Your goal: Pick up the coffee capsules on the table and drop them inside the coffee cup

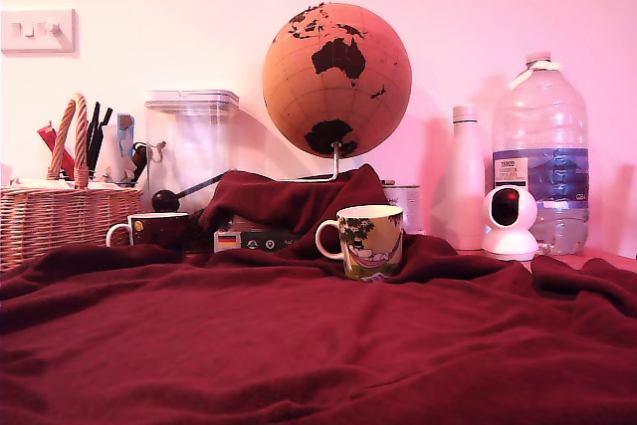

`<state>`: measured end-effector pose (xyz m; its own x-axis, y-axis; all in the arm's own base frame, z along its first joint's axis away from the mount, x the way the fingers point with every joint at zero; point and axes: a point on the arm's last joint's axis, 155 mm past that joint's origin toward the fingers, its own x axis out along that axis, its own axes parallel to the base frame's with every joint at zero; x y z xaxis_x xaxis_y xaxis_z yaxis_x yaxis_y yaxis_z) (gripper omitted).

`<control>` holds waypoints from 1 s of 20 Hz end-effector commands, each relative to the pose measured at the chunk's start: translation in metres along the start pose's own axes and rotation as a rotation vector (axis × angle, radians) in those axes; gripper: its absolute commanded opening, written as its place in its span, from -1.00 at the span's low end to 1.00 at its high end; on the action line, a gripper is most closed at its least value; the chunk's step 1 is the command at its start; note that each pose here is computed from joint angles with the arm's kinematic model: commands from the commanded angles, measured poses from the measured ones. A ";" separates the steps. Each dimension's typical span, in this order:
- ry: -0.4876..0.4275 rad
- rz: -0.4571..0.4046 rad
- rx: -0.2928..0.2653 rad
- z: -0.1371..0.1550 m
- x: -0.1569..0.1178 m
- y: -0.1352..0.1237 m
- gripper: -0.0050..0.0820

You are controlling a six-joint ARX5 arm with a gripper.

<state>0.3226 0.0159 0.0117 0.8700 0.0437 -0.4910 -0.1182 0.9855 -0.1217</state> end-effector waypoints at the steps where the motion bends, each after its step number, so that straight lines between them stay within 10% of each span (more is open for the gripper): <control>1: -0.001 0.003 0.008 0.001 0.001 0.001 0.75; 6: 0.003 0.037 0.008 0.000 0.002 0.008 0.69; 12: 0.011 0.043 0.008 -0.002 0.002 0.009 -0.25; 20: -0.006 0.037 0.008 0.002 0.002 0.008 -0.35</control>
<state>0.3225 0.0215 0.0105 0.8653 0.0736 -0.4958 -0.1433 0.9842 -0.1039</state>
